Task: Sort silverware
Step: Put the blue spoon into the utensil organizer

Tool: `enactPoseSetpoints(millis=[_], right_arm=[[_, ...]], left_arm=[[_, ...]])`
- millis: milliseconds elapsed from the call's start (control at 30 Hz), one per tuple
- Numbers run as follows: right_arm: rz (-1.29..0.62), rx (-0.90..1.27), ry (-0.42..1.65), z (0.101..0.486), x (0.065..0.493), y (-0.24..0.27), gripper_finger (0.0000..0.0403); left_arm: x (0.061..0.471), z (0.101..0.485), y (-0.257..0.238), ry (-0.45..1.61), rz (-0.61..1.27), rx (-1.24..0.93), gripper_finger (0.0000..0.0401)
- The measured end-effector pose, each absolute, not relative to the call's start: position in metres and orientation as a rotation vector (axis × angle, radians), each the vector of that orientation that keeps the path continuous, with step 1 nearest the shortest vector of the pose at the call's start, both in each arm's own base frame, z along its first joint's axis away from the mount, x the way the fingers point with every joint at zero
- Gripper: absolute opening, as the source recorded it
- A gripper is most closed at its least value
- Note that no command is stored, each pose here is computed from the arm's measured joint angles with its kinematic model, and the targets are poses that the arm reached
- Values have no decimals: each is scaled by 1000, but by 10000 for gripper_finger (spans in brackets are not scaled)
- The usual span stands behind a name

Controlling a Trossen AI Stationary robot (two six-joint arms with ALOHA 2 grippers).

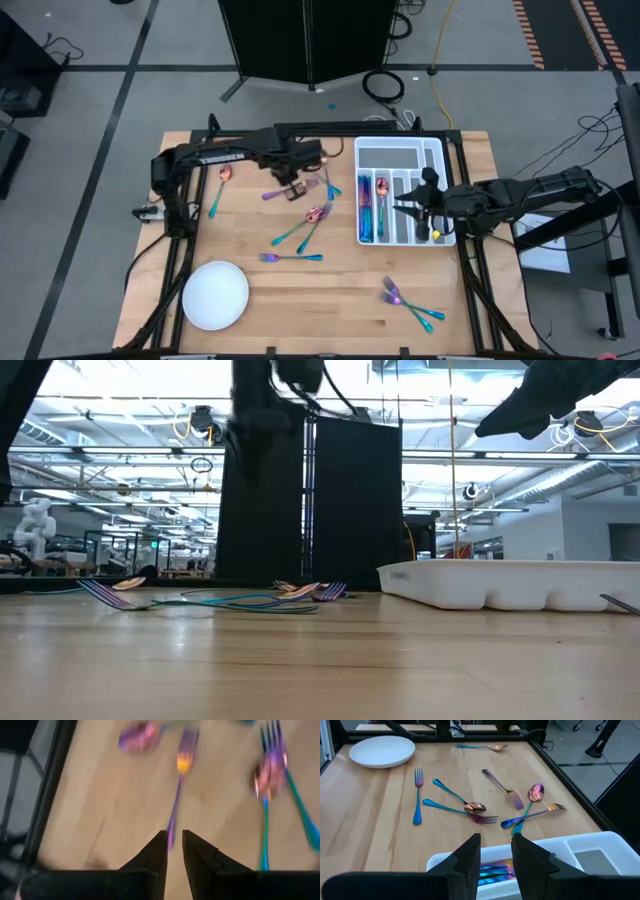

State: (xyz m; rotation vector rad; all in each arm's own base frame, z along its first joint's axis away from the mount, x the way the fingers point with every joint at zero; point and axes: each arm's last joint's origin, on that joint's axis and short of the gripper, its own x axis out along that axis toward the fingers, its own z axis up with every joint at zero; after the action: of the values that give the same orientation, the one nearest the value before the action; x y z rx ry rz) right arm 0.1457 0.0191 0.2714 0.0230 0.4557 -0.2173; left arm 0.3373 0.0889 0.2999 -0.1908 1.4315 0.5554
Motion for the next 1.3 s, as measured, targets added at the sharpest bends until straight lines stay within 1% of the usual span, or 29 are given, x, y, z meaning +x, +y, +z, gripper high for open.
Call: enactPoseSetpoints(millis=[167, 400, 600, 767, 967, 1167, 1300], right_arm=[[-218, 19, 470, 269, 148, 20, 95], [-219, 5, 496, 267, 148, 20, 95], [-220, -13, 539, 263, 146, 19, 95], [-210, -66, 534, 264, 146, 19, 95], [-206, -79, 535, 264, 146, 19, 95], [-239, 14, 572, 260, 144, 19, 95], [-263, 63, 613, 256, 143, 18, 95]], left_arm=[[359, 280, 110, 1276, 451, -126, 61], [391, 240, 131, 1236, 347, 65, 61], [401, 198, 138, 1374, 154, 274, 61], [406, 177, 143, 1419, 26, 400, 61], [405, 160, 165, 1416, -29, 408, 61], [402, 151, 181, 1406, -52, 380, 61], [402, 151, 186, 1362, -88, 370, 61]])
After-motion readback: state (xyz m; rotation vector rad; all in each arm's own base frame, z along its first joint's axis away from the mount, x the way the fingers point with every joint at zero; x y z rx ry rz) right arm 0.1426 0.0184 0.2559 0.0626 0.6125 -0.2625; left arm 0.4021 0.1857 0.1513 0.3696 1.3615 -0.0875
